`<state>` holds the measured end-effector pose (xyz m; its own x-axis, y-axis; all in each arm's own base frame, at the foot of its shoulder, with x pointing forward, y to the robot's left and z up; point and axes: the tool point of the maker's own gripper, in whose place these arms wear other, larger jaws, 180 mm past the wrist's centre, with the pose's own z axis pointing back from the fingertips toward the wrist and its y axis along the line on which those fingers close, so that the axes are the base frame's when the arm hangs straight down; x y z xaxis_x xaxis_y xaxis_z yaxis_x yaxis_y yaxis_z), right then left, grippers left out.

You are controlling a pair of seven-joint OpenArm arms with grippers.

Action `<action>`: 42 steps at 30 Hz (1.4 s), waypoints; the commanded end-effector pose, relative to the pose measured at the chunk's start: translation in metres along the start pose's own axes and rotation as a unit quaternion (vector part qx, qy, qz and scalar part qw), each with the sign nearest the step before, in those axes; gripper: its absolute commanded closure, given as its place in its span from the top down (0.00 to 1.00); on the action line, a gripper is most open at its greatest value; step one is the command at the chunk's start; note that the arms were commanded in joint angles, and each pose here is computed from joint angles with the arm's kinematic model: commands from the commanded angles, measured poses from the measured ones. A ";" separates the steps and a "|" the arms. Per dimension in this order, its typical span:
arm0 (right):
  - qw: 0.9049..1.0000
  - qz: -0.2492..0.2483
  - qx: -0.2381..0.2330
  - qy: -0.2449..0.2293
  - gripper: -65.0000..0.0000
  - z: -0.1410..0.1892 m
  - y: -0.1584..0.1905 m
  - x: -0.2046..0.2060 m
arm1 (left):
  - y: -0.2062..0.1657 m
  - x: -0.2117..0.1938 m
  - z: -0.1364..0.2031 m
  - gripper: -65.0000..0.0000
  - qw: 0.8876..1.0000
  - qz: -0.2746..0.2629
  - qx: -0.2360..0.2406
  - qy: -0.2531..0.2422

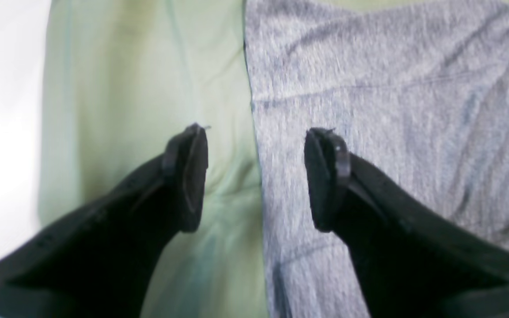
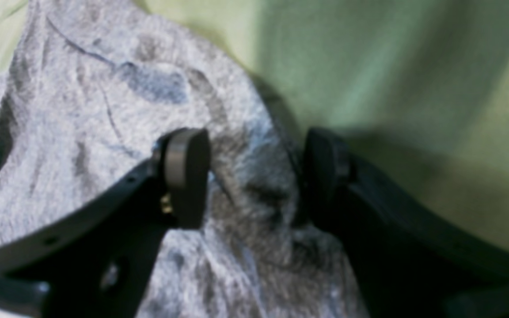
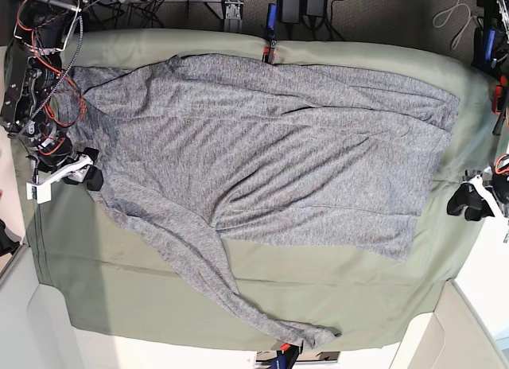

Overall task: Fold the T-shirt properly
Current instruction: 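Grasp the shirt's side edges with both grippers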

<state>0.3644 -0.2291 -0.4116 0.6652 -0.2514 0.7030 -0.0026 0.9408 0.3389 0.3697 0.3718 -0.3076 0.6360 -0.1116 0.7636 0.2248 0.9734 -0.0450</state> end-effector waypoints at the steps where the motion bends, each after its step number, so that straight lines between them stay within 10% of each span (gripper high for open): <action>1: 1.000 0.006 -0.007 0.021 0.53 0.002 -0.005 -0.006 | 0.006 0.024 0.000 0.57 0.999 -0.003 0.004 -0.034; 14: 1.000 0.009 -0.010 0.024 0.53 0.002 -0.006 -0.007 | -0.003 0.026 -0.115 0.57 0.993 0.087 0.075 -0.021; 24: 1.000 0.009 -0.010 0.024 0.53 0.002 -0.006 -0.007 | 0.030 0.019 -0.107 0.57 0.985 0.087 0.149 -0.015; 29: 1.000 0.009 -0.010 0.024 0.53 0.002 -0.006 -0.006 | -0.008 0.024 -0.116 0.57 0.995 0.088 0.043 -0.021; 42: 1.000 0.008 -0.009 0.023 0.53 0.002 -0.005 -0.005 | -0.030 0.009 -0.125 0.52 0.996 0.088 0.015 -0.005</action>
<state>0.3624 -0.2283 -0.4125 0.6691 -0.2452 0.7016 -0.0090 0.9412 0.3376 0.4510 0.3131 -0.3970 0.6844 0.0680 0.7259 0.0764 0.9835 -0.1641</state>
